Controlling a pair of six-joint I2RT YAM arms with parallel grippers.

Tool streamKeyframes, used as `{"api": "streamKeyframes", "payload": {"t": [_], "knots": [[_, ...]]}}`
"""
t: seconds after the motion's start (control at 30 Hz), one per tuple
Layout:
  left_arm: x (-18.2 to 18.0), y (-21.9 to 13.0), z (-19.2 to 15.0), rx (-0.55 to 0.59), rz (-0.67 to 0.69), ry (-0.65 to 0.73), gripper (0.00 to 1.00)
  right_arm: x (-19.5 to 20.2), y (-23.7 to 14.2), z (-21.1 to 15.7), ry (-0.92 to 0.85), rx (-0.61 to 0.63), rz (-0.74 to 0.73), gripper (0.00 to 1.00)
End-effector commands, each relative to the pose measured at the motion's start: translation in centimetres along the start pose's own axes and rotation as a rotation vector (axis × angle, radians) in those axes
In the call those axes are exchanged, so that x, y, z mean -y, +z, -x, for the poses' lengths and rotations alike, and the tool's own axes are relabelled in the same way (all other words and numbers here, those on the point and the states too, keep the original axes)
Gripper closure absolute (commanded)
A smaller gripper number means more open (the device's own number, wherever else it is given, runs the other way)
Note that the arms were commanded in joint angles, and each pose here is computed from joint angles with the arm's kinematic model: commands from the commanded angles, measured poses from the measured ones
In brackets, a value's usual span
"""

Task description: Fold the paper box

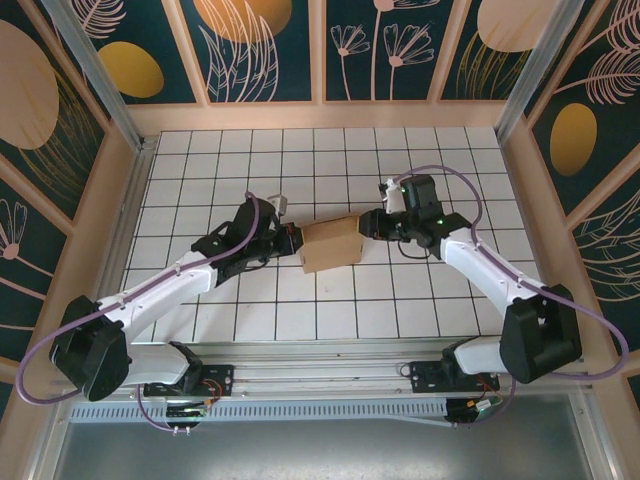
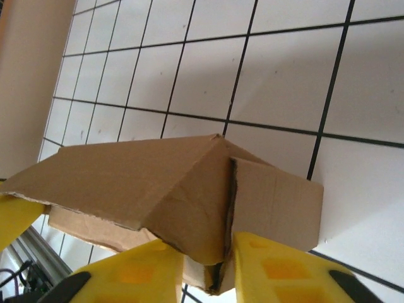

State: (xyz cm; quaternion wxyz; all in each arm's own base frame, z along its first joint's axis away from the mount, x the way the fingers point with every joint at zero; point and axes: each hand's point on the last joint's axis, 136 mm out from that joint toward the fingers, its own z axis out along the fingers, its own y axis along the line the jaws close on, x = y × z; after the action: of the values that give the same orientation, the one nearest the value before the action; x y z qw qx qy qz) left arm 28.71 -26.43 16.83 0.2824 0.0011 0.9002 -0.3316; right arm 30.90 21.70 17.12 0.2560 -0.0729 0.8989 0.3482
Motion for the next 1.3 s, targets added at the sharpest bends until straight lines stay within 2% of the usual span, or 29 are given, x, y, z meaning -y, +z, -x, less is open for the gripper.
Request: {"api": "streamKeyframes", "payload": {"t": [0.0,0.27,0.37,0.5,0.67,0.83,1.07,1.1,1.27], "knots": [[-3.1,1.3,-4.2,-0.141,0.105,0.013,1.00,-0.5,-1.9,0.1,0.005,0.026,-0.007,0.66],[-3.1,1.6,-3.8,-0.134,0.125,0.038,1.00,-3.6,-5.5,3.1,-0.038,0.122,0.084,0.51],[-2.9,1.6,-3.6,-0.132,0.122,0.042,1.00,-2.3,-6.1,4.9,0.006,0.152,0.025,0.49],[-2.7,1.5,-3.4,-0.122,0.122,0.045,1.00,-0.8,-5.0,6.5,0.049,0.134,-0.011,0.47],[-2.9,1.6,-3.6,-0.126,0.128,0.042,1.00,-0.8,-2.6,6.1,0.069,0.058,0.032,0.60],[-2.7,1.5,-3.4,-0.121,0.123,0.048,1.00,-0.4,-0.5,3.5,0.084,-0.025,0.050,0.65],[-2.4,1.0,-3.0,-0.105,0.125,0.049,1.00,1.2,0.6,1.1,0.106,-0.051,0.010,0.77],[-2.2,0.9,-2.8,-0.102,0.118,0.049,0.98,1.6,0.6,0.9,0.102,-0.050,-0.004,0.78],[-0.8,0.0,-2.3,-0.076,0.057,0.053,0.65,2.6,1.0,0.4,0.094,-0.048,-0.058,0.79]]}}
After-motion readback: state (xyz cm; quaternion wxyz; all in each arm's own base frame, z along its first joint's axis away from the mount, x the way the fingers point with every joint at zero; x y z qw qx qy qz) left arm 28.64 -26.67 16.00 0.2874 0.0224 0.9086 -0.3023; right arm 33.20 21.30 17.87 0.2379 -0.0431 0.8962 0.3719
